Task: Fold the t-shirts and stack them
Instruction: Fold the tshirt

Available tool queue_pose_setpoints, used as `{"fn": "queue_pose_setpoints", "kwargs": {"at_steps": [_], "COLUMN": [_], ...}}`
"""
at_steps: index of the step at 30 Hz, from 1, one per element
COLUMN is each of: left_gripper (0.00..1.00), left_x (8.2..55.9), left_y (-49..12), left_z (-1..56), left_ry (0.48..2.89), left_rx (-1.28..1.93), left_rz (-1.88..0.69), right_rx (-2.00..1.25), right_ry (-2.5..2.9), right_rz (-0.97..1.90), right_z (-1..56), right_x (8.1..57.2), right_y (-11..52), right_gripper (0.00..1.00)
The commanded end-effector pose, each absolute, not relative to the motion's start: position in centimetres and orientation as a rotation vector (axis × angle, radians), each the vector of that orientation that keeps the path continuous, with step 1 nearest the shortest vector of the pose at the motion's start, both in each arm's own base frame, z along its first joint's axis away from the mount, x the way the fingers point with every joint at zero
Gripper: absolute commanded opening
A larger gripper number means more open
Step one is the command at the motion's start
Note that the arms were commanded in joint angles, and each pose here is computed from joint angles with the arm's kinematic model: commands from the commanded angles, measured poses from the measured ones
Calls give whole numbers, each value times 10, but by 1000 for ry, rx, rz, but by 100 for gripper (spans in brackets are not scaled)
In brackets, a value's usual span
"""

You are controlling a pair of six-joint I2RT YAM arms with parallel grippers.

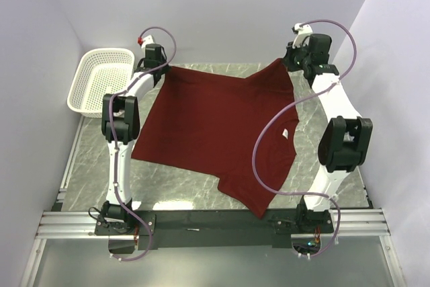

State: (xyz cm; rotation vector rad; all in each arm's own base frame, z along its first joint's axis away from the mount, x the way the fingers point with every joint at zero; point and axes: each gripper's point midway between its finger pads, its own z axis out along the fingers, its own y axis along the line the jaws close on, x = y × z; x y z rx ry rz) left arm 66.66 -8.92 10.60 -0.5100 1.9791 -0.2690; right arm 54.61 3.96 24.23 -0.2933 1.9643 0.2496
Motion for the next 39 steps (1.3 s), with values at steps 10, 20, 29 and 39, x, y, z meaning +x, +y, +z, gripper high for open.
{"fn": "queue_pose_setpoints", "kwargs": {"at_steps": [10, 20, 29, 39], "left_gripper": [0, 0, 0, 0], "left_x": [652, 638, 629, 626], "left_y": [-70, -68, -67, -57], "left_z": [142, 154, 153, 153], "left_ry": [1905, 1892, 1899, 1908], "left_rx": [-476, -448, -446, -460], "left_rz": [-253, -254, -255, -240], "right_rx": [-351, -357, -363, -393], "right_ry": [1849, 1849, 1834, 1834], "right_rz": [240, 253, 247, 252], "right_z": [282, 278, 282, 279], "right_x": [506, 488, 471, 450], "right_y": [46, 48, 48, 51], "right_gripper": [0, 0, 0, 0]}}
